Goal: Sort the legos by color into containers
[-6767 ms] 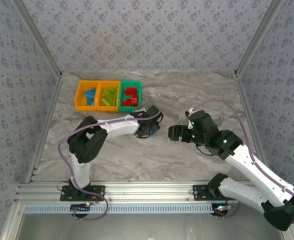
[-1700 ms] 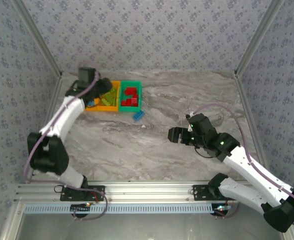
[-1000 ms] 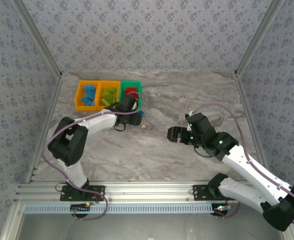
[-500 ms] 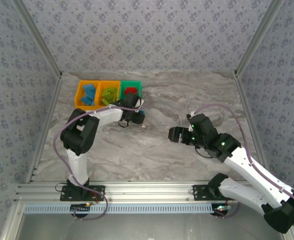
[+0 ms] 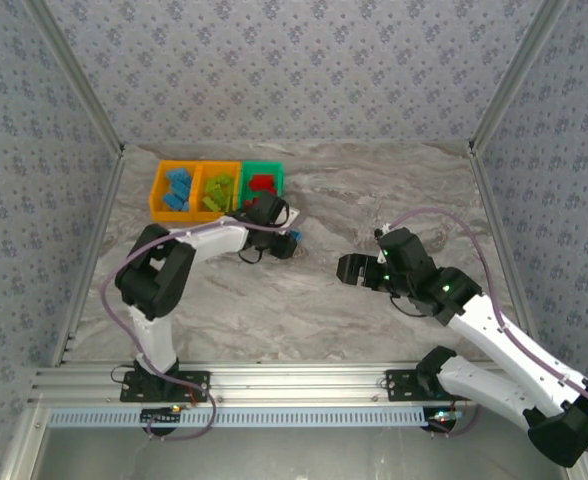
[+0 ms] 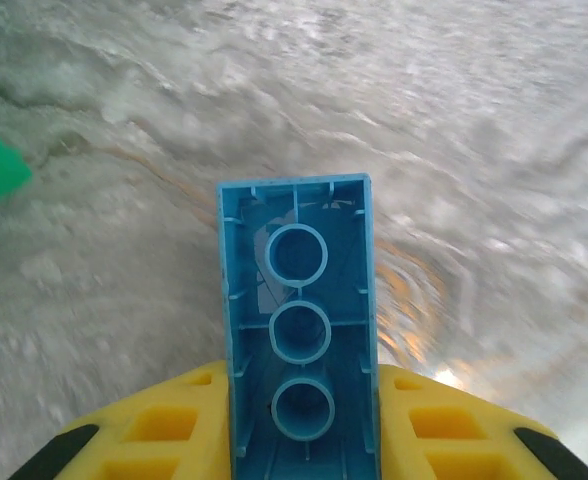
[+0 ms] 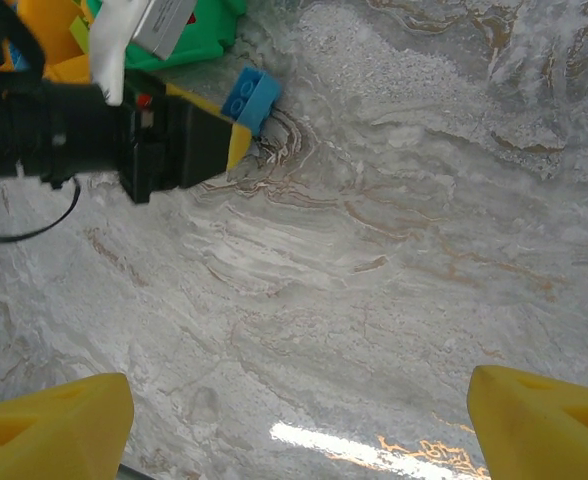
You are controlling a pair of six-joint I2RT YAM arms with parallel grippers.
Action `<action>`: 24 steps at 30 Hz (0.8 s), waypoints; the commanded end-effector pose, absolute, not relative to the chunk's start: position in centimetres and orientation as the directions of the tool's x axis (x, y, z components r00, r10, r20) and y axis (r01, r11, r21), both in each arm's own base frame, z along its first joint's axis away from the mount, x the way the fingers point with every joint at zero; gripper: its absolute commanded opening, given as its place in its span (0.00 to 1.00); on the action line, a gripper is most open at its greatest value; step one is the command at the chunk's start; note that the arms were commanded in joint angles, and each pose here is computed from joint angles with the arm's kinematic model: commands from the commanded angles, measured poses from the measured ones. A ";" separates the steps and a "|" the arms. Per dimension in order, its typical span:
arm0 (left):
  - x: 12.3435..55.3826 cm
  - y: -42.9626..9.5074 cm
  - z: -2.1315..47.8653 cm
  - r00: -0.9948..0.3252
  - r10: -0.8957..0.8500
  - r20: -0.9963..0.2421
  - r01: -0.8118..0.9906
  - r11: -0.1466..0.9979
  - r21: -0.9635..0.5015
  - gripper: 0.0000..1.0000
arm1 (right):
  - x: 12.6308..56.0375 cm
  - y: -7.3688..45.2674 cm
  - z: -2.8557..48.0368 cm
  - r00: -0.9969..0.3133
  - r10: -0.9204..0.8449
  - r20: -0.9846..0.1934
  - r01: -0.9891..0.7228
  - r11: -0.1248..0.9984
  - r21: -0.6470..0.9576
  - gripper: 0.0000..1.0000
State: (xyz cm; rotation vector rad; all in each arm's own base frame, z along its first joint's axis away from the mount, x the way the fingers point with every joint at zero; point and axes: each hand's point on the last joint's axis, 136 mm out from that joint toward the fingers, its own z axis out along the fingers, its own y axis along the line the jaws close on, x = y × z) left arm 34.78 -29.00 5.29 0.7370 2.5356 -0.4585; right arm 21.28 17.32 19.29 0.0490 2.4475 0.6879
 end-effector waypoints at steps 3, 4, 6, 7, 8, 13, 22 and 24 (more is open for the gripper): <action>37.2 -26.7 16.2 -0.645 0.184 -0.742 0.452 0.874 -0.176 0.23 | 21.0 17.0 19.2 -0.826 0.198 -0.528 -0.103 0.868 0.487 0.89; 38.4 -24.7 17.3 -0.647 0.128 -0.752 0.369 0.915 -0.162 0.22 | 20.9 17.0 19.2 -0.826 0.197 -0.528 -0.105 0.867 0.488 0.89; 40.6 -20.9 18.6 -0.648 0.034 -0.761 0.227 0.962 -0.151 0.23 | 21.0 17.1 19.3 -0.826 0.197 -0.529 -0.108 0.864 0.491 0.89; 41.9 -18.7 19.0 -0.651 -0.024 -0.759 0.147 0.977 -0.157 0.22 | 20.9 17.1 19.2 -0.826 0.198 -0.527 -0.107 0.864 0.492 0.89; 42.9 -16.9 19.1 -0.655 -0.079 -0.751 0.087 0.980 -0.178 0.22 | 20.9 17.2 19.1 -0.827 0.197 -0.527 -0.107 0.864 0.492 0.89; 47.1 -8.1 18.5 -0.636 -0.324 -0.700 -0.190 0.946 -0.264 0.23 | 20.8 16.9 19.0 -0.826 0.198 -0.527 -0.104 0.866 0.489 0.89; 52.8 0.9 15.3 -0.659 -0.433 -0.615 -0.345 0.901 -0.264 0.30 | 20.9 16.4 20.0 -0.816 0.188 -0.546 -0.108 0.879 0.465 0.89; 53.7 0.9 14.6 -0.692 -0.402 -0.599 -0.315 0.916 -0.251 0.33 | 21.0 16.4 20.1 -0.815 0.190 -0.547 -0.108 0.879 0.465 0.89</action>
